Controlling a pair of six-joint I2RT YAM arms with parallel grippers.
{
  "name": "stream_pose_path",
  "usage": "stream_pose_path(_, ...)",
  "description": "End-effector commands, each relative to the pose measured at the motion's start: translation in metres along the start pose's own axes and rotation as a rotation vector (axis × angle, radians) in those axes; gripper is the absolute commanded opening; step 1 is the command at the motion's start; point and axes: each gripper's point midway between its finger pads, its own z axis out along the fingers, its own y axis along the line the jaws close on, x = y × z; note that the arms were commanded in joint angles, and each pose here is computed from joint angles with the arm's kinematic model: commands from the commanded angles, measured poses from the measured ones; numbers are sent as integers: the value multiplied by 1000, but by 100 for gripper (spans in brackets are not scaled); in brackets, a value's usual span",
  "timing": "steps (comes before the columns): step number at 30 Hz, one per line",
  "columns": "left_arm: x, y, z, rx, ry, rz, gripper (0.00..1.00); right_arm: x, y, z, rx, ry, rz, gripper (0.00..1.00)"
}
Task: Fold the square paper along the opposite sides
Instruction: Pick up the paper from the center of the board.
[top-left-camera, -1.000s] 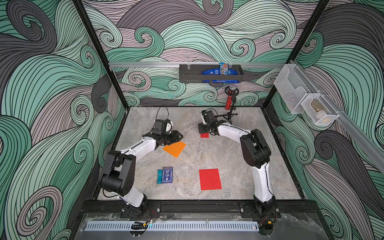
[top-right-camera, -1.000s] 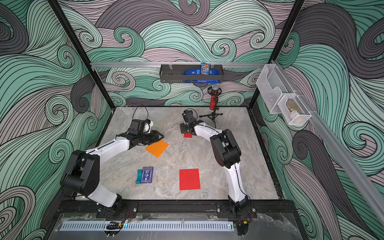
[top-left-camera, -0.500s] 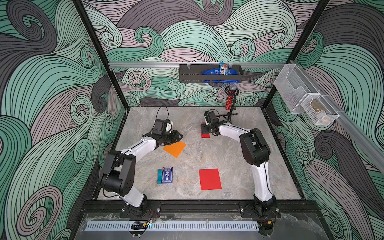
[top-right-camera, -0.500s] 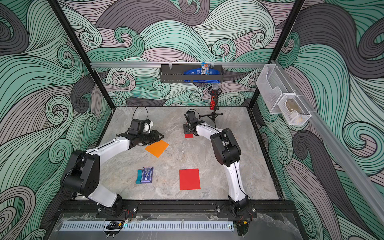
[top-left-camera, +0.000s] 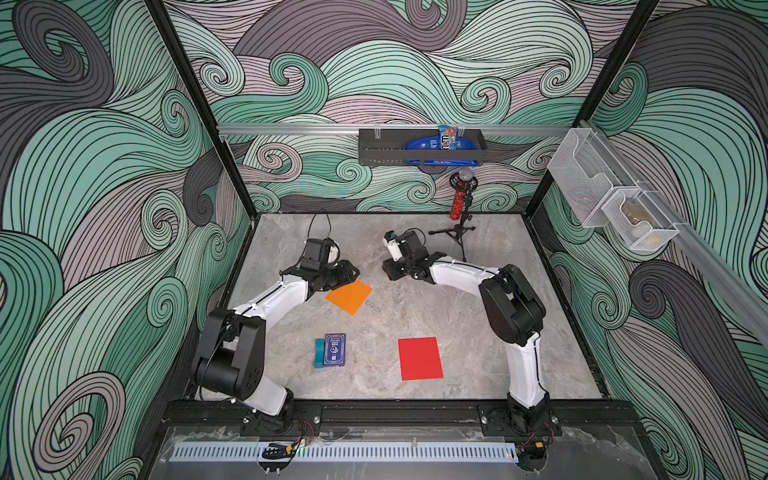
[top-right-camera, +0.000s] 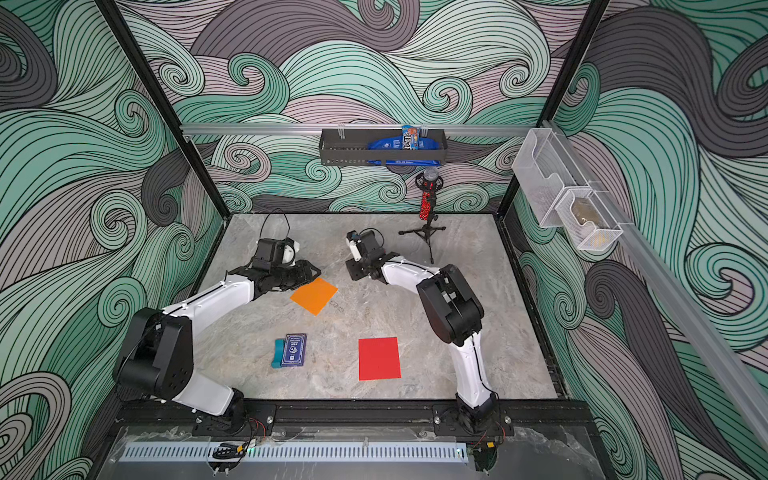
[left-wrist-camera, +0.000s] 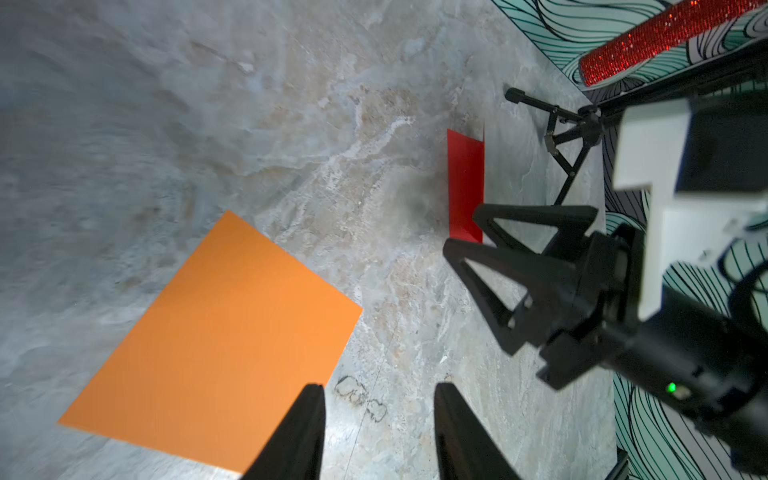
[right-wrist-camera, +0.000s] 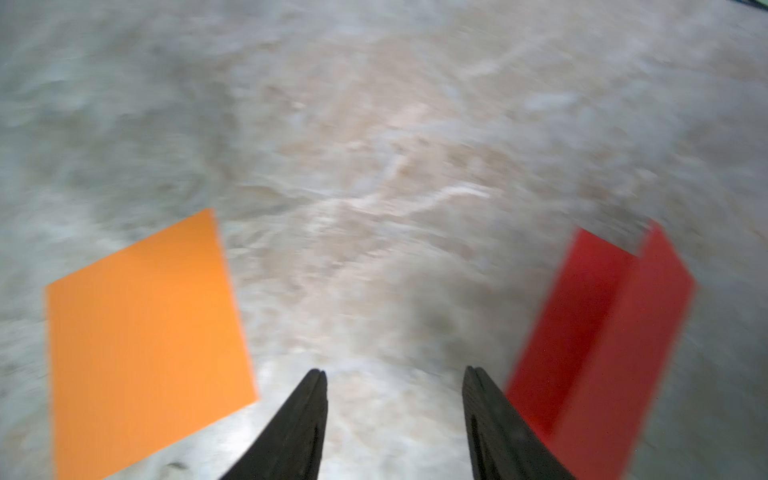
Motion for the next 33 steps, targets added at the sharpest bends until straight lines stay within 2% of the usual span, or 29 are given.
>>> stream_pose_path(1,-10,28,-23,-64,-68,-83,46,-26,64,0,-147,-121,-243,55)
stream_pose_path(5,-8,51,-39,-95,-102,-123,46,-18,112,15,-196,-162,-459,55)
stream_pose_path(7,-5,58,-40,-99,-93,-139,46,-16,121,24,-214,-160,-492,55)
stream_pose_path(12,-2,63,-42,-93,-87,-145,46,-1,117,51,-199,-112,-488,53)
stream_pose_path(18,2,63,-40,-69,-71,-147,46,50,104,57,-165,13,-411,51)
stream_pose_path(23,4,59,-38,-40,-58,-151,46,100,76,44,-18,142,-283,46)
stream_pose_path(26,7,56,-36,-11,-51,-149,46,113,56,25,103,189,-123,45)
stream_pose_path(28,11,54,-33,7,-38,-149,46,119,41,8,199,217,31,47)
stream_pose_path(30,14,54,-31,20,-27,-152,46,120,47,-2,170,222,143,50)
stream_pose_path(33,18,51,-28,42,-10,-153,46,110,73,-9,38,226,268,52)
